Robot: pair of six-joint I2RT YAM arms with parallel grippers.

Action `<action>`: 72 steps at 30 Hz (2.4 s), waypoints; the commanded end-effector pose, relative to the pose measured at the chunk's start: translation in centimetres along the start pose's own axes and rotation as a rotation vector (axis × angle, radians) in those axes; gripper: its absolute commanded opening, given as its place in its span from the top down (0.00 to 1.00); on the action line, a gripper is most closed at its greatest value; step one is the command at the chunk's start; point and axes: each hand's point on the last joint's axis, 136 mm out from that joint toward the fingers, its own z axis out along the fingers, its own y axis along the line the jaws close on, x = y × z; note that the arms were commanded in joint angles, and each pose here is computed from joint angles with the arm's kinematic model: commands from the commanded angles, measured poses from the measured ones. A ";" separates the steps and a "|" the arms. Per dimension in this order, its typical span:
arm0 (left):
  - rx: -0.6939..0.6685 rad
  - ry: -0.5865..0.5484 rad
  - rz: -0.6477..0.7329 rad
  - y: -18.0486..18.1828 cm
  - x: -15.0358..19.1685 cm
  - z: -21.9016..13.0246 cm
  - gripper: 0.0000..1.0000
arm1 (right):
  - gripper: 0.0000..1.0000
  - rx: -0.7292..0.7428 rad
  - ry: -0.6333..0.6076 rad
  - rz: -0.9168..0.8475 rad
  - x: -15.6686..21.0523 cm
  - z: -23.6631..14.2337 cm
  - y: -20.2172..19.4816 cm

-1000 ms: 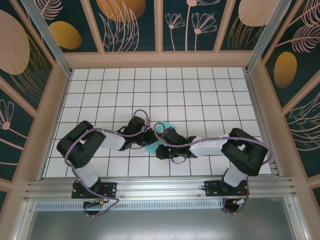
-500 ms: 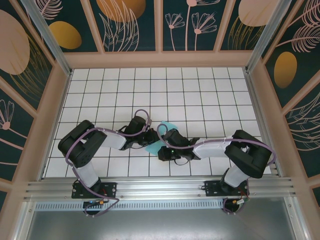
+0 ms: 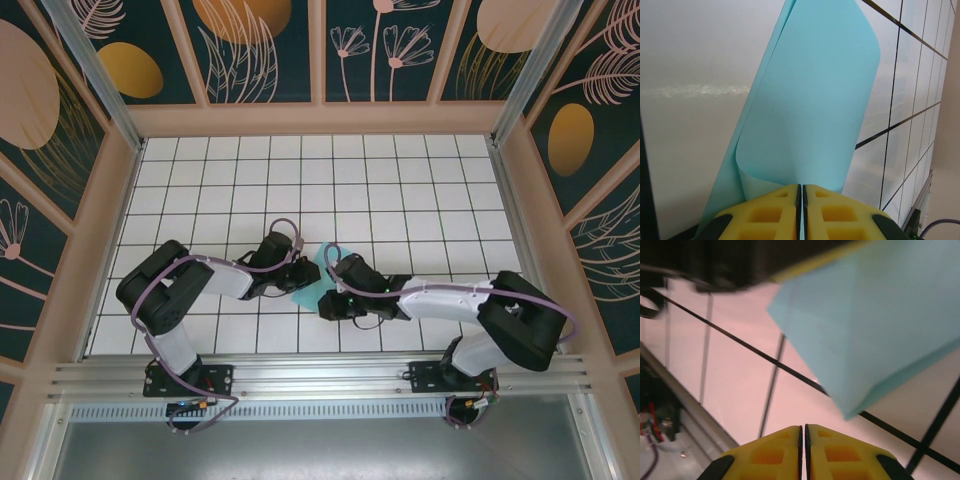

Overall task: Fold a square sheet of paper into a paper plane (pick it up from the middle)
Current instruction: Fold the triangle a second time at the center of the table.

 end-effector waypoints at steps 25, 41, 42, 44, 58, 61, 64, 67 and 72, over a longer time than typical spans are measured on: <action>-0.014 -0.200 0.044 -3.1 -3.4 -3.9 0.58 | 0.89 0.108 0.089 0.146 3.3 3.5 -6.3; 0.081 0.038 0.021 -3.0 1.0 -1.8 0.87 | 0.90 0.090 0.061 0.137 2.2 3.7 -5.6; 0.087 0.052 0.021 -2.9 1.2 -1.5 0.87 | 0.90 0.092 0.063 0.137 2.3 3.7 -5.6; 0.090 0.071 0.029 -2.9 1.3 -0.8 0.86 | 0.90 0.091 0.061 0.137 2.2 3.7 -5.6; -0.270 -0.136 -0.028 4.1 -1.9 -1.2 0.88 | 0.94 0.170 0.099 0.170 3.9 3.4 -7.8; -0.295 -0.175 -0.024 4.3 -2.7 -1.6 0.87 | 0.97 0.176 0.104 0.176 4.3 3.3 -8.1; -0.289 -0.219 -0.018 3.6 -4.0 -2.5 0.87 | 0.98 0.176 0.113 0.176 4.5 3.2 -8.3; -0.320 -0.246 -0.028 4.4 -4.6 -3.1 0.87 | 0.98 0.187 0.113 0.154 4.3 3.0 -8.7; -0.311 -0.268 -0.044 4.8 -4.9 -4.3 0.87 | 0.98 0.145 0.146 0.038 2.7 2.5 -7.9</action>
